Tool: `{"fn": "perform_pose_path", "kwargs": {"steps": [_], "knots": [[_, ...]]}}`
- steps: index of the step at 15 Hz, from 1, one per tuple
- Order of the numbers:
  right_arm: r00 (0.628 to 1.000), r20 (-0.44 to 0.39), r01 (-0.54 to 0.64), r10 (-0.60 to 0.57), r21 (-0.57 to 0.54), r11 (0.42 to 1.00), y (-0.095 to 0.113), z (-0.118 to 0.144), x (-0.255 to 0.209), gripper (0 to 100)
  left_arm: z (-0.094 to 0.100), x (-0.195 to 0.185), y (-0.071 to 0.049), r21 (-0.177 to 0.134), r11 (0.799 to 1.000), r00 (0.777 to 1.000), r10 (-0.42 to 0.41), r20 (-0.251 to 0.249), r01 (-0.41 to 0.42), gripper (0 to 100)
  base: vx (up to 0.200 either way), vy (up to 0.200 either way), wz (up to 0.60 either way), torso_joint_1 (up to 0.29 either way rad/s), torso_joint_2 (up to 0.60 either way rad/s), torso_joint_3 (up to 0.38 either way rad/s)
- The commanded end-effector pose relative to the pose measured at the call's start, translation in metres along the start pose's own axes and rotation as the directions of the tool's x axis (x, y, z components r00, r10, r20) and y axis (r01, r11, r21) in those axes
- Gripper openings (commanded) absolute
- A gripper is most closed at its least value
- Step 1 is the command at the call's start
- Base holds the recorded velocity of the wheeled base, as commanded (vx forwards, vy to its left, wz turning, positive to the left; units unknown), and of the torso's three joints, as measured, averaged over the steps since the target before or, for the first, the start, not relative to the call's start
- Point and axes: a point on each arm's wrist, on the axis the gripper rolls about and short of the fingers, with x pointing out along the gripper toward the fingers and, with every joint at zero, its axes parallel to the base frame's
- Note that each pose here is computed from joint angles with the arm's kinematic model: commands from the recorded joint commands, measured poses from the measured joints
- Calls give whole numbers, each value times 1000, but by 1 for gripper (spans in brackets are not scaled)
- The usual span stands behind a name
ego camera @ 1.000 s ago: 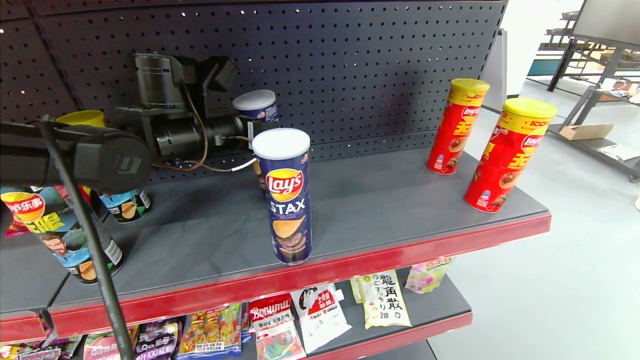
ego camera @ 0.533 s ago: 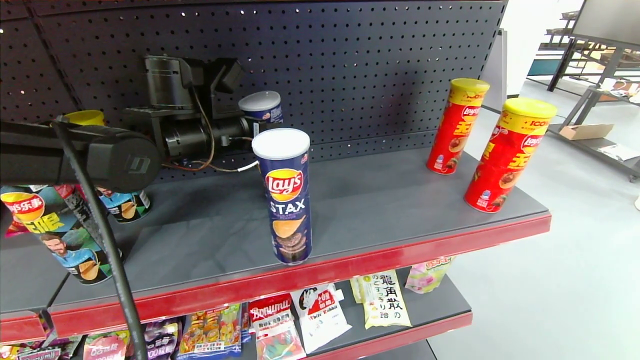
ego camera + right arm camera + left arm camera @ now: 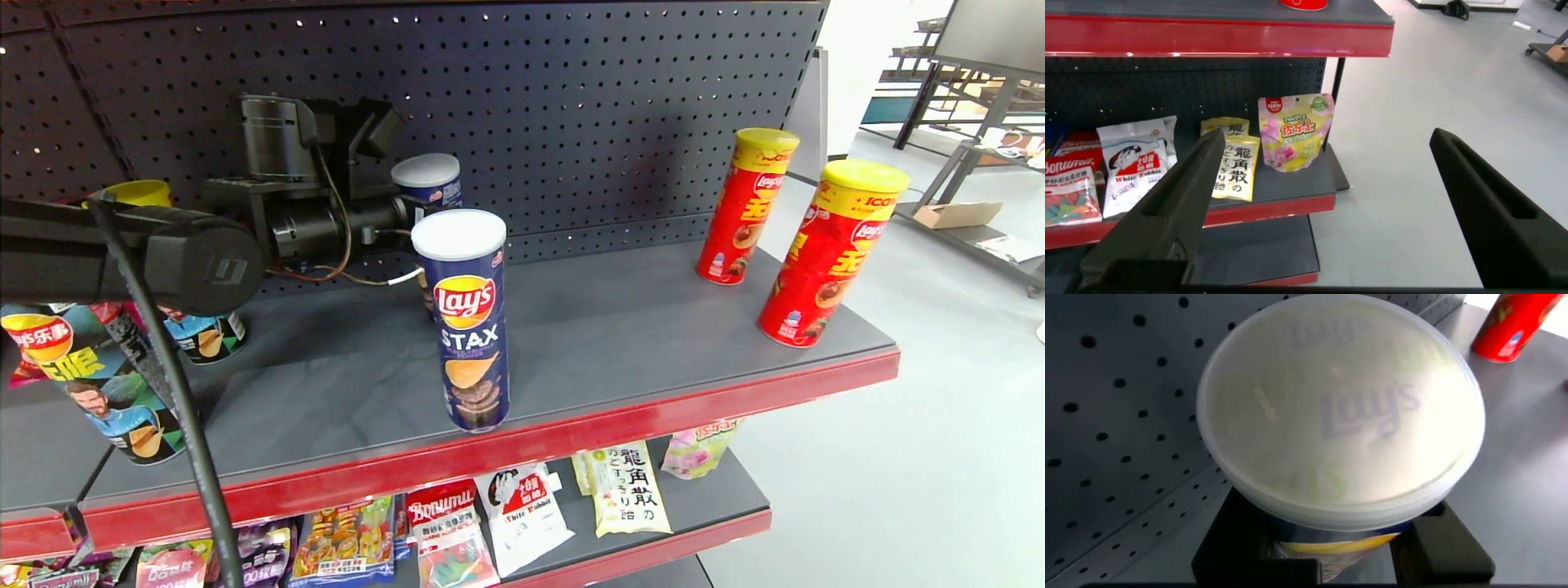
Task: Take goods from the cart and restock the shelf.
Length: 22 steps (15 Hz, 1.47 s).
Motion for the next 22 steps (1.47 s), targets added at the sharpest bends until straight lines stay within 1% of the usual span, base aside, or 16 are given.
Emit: {"fn": "perform_pose_path", "kwargs": {"steps": [1, 6, 7, 13, 15, 16, 17, 19, 20, 21, 22], "knots": [[1000, 0, 1, -1, -1, 1000, 0, 0, 0, 100, 1, -1, -1, 1, 1000, 1000, 3, -4, -3, 0, 0, 0, 0, 0, 0, 0], [1000, 0, 2, -2, 1, 1000, 0, 0, 0, 100, 1, -1, -1, 0, 1000, 1000, 3, -4, -3, 0, 0, 0, 0, 0, 0, 0], [1000, 0, 2, -2, 1, 1000, 0, 0, 0, 100, 1, -1, -1, 0, 1000, 1000, 3, -4, -3, 100, 0, 0, 0, 0, 0, 0], [1000, 0, 1, -1, 1, 1000, 0, 0, 0, 100, 3, -4, -1, -2, 1000, 1000, 7, 0, -7, 100, 0, 0, 0, 0, 0, 0], [1000, 0, 2, -2, 1, 1000, 0, 0, 0, 100, 6, -12, -2, -3, 1000, 1000, 8, -4, -8, 100, 0, 0, 0, 0, 0, 0], [1000, 0, 1, -1, 1, 1000, 0, 0, 0, 100, 7, -22, -4, -8, 1000, 999, 5, -37, -6, 100, 0, 0, 0, 0, 0, 0], [1000, 0, 1, -1, 1, 1000, 0, 0, 0, 100, 10, -32, -6, -12, 1000, 998, 2, -57, -3, 100, 0, 0, 0, 0, 0, 0], [1000, 0, 1, -1, 1, 1000, 0, 0, 0, 100, 10, -41, -5, -15, 1000, 998, 9, -58, -10, 100, 0, 0, 0, 0, 0, 0], [1000, -2, 0, 0, 1, 1000, 0, 0, 0, 100, 9, -49, -7, -16, 1000, 998, 7, -63, -8, 100, 0, 0, 0, 0, 0, 0], [1000, 0, 1, -1, 1, 1000, 0, 0, 0, 100, 7, -54, -8, -17, 1000, 997, 8, -70, -9, 100, 0, 0, 0, 0, 0, 0], [1000, 0, 1, -1, 1, 1000, 0, 0, 0, 100, 0, -63, -10, -21, 1000, 996, 9, -92, -11, 100, 0, 0, 0, 0, 0, 0]]}}
